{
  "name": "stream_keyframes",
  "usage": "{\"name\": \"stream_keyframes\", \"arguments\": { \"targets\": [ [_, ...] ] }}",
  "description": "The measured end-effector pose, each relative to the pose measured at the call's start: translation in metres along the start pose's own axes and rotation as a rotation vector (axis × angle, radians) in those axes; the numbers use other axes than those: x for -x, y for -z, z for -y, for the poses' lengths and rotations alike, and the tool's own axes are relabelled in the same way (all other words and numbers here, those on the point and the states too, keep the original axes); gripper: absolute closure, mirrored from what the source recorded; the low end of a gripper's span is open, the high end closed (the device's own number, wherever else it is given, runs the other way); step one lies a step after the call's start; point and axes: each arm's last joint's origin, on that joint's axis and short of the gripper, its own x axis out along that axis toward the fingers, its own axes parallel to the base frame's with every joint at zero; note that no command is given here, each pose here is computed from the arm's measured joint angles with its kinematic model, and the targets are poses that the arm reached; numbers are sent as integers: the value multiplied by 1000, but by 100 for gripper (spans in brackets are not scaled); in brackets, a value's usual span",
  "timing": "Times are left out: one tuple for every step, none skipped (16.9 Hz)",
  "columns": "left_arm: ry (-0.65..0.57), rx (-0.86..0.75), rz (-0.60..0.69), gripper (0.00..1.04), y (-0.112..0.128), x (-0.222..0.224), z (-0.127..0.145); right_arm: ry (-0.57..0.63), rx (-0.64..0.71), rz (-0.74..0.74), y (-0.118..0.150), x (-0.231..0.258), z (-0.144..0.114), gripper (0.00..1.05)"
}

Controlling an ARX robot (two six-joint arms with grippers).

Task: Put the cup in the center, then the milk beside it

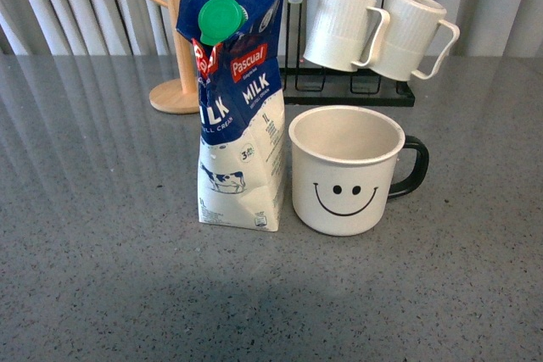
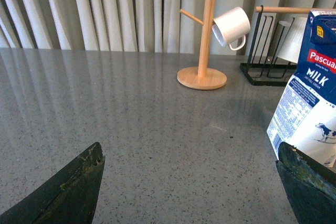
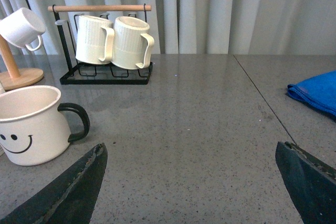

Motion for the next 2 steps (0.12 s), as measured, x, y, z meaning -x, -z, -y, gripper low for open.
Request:
{"name": "stream_keyframes", "arguments": {
  "targets": [
    [0,0,0,7,0,0,0,0,0,0,0,0,0,7],
    [0,0,0,7,0,0,0,0,0,0,0,0,0,7]
  ]
}}
